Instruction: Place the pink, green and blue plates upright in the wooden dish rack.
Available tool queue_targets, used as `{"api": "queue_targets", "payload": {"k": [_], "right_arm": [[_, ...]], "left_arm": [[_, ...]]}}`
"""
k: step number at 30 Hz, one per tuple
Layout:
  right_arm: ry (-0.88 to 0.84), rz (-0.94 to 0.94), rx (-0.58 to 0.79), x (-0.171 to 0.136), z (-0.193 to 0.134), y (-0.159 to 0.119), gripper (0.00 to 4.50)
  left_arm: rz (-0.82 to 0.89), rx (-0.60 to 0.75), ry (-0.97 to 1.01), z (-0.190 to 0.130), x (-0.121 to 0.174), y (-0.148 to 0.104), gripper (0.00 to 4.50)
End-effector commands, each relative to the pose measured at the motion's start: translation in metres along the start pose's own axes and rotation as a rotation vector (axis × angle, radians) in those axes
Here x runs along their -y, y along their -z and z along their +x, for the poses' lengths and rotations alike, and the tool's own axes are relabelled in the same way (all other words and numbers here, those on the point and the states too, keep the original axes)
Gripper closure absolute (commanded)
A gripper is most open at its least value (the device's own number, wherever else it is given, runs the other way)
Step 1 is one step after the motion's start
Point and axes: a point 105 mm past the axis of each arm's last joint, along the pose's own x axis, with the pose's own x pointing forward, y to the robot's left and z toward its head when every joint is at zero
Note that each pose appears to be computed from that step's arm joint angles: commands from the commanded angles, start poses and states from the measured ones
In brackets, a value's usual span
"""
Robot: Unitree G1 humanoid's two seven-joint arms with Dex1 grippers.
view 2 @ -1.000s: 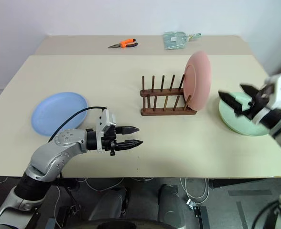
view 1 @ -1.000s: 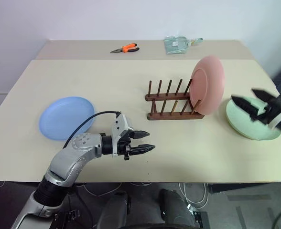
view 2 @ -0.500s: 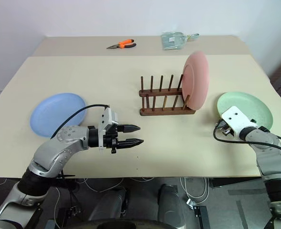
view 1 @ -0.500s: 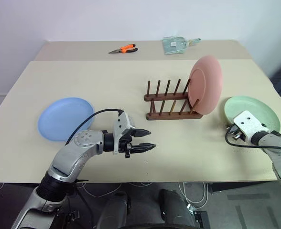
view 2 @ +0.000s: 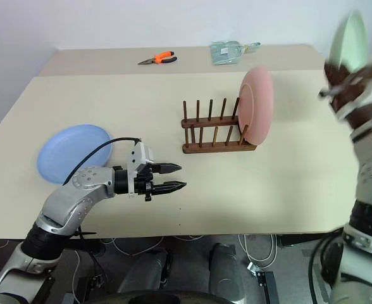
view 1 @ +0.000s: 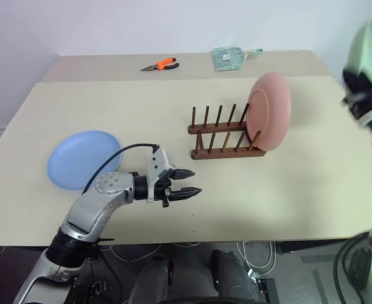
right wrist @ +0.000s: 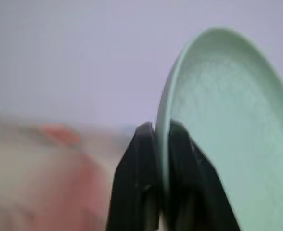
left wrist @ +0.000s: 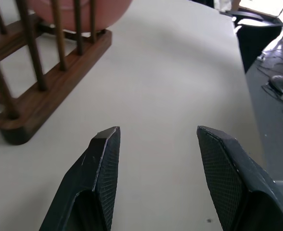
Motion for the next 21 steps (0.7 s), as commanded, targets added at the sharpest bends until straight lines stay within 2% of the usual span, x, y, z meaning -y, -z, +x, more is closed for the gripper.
{"api": "queue_targets", "payload": {"k": [1, 4, 6, 8, 10, 15, 21], "right_arm": [[-0.195, 0.244, 0.135, -0.041, 0.004, -0.034, 4.47], [-0.344, 0.481, 0.167, -0.077, 0.013, -0.04, 4.47], [-0.381, 0.571, 0.119, -0.097, 0.02, -0.027, 4.47], [-0.342, 0.612, 0.021, -0.107, 0.029, 0.0, 4.47], [-0.285, 0.63, -0.045, -0.105, 0.033, 0.021, 4.47], [-0.227, 0.711, -0.098, -0.1, 0.036, 0.041, 4.47], [-0.104, 0.729, -0.242, -0.09, 0.036, 0.086, 4.47]], "left_arm": [[0.051, 0.016, -0.029, -0.008, -0.008, -0.008, 1.91], [0.051, 0.013, -0.034, -0.01, -0.008, -0.006, 1.91], [0.048, 0.015, -0.034, -0.011, -0.006, -0.005, 1.91], [0.043, 0.02, -0.036, -0.011, -0.004, -0.005, 1.91], [0.037, 0.025, -0.04, -0.01, -0.002, -0.004, 1.91], [0.022, 0.035, -0.044, -0.01, 0.001, -0.004, 1.91], [0.021, 0.032, -0.046, -0.011, 0.002, -0.002, 1.91]]}}
